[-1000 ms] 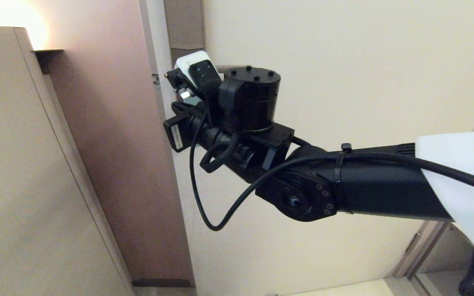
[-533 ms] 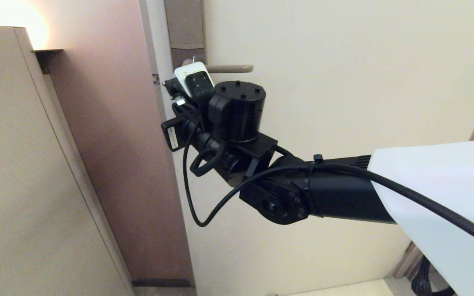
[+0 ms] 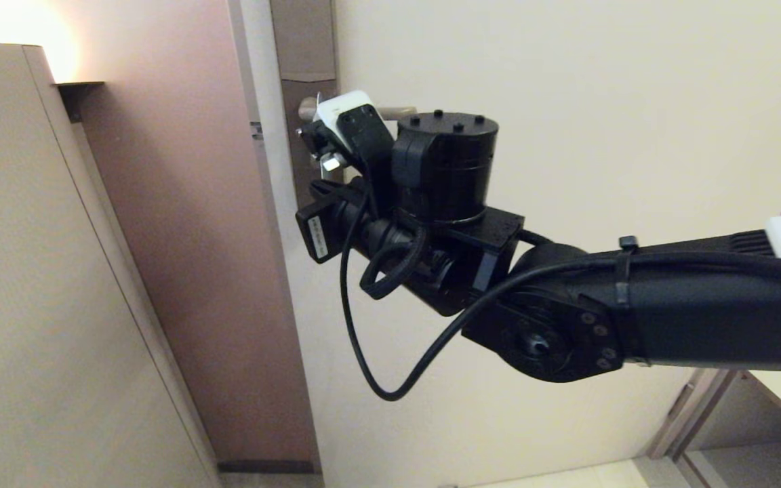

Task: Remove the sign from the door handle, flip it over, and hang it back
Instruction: Hang the sign back with the other side facing out

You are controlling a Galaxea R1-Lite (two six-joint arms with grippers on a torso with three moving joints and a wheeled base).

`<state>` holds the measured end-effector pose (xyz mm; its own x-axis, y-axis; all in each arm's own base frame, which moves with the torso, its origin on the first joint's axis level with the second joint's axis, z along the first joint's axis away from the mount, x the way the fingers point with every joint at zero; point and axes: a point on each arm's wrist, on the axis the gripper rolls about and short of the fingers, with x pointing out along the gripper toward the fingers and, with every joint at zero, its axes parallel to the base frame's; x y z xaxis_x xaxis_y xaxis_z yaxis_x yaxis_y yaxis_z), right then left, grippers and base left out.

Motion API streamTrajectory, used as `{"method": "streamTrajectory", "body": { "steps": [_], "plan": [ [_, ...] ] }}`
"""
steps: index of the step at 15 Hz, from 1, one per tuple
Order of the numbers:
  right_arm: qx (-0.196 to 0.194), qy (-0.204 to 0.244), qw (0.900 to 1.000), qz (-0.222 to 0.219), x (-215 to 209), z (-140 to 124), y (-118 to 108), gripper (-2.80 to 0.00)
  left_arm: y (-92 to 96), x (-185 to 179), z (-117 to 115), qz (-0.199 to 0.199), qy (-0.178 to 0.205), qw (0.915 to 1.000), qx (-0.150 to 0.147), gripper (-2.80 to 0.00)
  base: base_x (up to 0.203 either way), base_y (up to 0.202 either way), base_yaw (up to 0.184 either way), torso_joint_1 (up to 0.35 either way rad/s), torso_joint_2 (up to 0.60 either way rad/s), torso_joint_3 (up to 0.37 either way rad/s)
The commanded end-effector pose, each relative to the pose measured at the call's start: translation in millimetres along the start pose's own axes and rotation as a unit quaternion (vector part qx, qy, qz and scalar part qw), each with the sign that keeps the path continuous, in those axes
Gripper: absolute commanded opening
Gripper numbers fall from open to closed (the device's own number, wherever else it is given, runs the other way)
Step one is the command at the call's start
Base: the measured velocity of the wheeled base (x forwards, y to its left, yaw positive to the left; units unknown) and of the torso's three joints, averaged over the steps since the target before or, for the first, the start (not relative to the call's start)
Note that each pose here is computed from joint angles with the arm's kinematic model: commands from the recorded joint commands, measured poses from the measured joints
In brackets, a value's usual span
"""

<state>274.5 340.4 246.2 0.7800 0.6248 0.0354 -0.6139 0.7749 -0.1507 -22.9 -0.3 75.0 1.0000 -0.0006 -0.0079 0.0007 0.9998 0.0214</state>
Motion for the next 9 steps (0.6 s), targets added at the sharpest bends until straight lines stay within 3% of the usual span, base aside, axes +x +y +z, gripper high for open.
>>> {"method": "streamTrajectory", "body": {
  "steps": [1,4,9],
  "plan": [
    [0.003,-0.016,1.000,-0.004,-20.4,23.5,-12.0,-2.80,0.0,0.1,-0.1,0.000,0.001,1.0000,0.000,-2.80,0.000,0.000,0.000,0.000,0.00,0.000],
    [0.000,-0.014,1.000,-0.017,-18.0,22.5,-24.3,-2.80,0.0,0.1,0.0,0.000,0.001,1.0000,0.000,-2.80,0.000,0.000,0.000,0.000,0.00,0.000],
    [-0.004,0.005,1.000,-0.016,-5.2,2.9,-20.1,-2.80,0.0,0.1,0.0,0.000,0.001,1.0000,0.000,-2.80,0.000,0.000,0.000,0.000,0.00,0.000]
  ]
}}
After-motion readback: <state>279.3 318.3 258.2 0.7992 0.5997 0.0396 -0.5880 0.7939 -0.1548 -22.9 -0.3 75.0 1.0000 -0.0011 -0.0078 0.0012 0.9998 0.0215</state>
